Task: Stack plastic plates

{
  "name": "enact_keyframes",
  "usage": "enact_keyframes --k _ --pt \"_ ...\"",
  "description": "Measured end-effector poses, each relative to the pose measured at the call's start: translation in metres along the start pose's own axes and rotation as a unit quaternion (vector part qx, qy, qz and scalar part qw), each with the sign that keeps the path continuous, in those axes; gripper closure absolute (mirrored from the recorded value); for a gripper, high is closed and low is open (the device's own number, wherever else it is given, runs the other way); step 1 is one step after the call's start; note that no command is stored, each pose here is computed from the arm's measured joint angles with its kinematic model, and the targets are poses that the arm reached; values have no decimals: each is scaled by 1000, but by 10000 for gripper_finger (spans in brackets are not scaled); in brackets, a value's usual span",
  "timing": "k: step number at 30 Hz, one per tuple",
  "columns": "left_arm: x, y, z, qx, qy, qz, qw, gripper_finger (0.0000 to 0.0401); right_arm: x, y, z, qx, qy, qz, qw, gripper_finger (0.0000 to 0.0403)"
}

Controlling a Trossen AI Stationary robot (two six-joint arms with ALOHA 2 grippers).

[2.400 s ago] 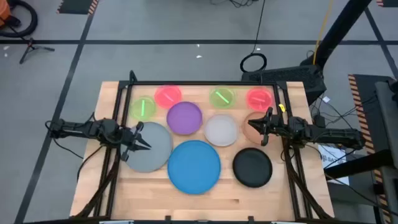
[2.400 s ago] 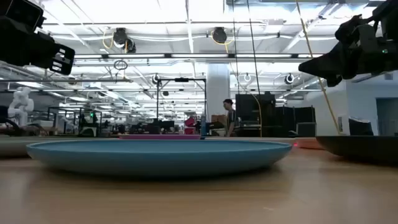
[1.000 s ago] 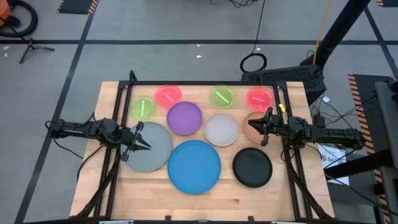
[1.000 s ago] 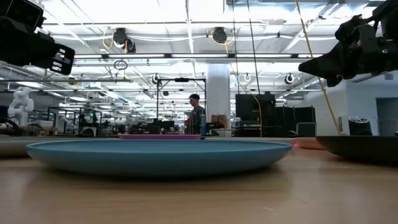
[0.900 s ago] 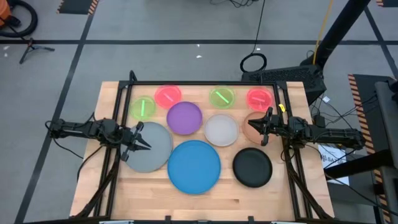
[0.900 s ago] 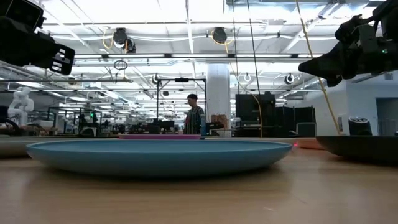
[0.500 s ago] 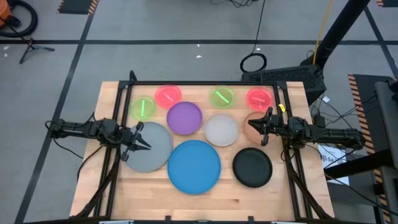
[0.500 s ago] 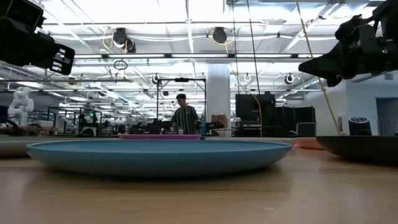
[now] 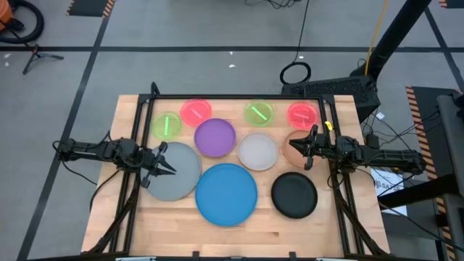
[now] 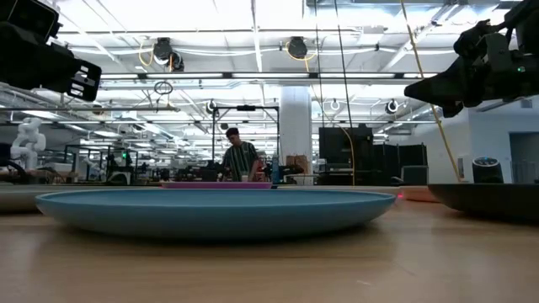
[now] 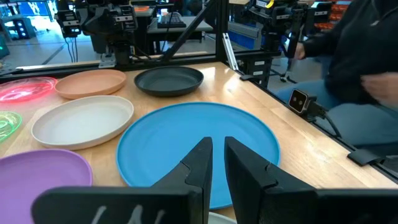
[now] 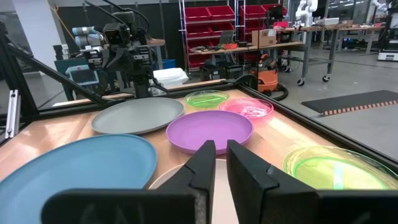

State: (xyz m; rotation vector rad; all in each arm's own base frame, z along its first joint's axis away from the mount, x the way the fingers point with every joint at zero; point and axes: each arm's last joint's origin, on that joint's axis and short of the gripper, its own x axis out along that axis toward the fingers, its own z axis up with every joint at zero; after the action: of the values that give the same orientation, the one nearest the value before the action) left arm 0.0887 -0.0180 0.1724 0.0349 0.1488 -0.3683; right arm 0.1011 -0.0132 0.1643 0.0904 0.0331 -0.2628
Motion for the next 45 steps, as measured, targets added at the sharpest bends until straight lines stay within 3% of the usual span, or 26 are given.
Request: enact_keyframes --k 28,36,41,45 --pt "0 0 0 0 0 0 1000 352 0 0 0 0 0 0 1000 369" --pt "0 0 0 38 0 0 999 352 0 0 0 3 0 0 1000 369" --pt "0 0 0 107 0 0 994 352 0 1 2 183 -10 10 983 369" --pt "0 0 0 139 0 0 990 352 0 2 13 220 -57 31 973 369"
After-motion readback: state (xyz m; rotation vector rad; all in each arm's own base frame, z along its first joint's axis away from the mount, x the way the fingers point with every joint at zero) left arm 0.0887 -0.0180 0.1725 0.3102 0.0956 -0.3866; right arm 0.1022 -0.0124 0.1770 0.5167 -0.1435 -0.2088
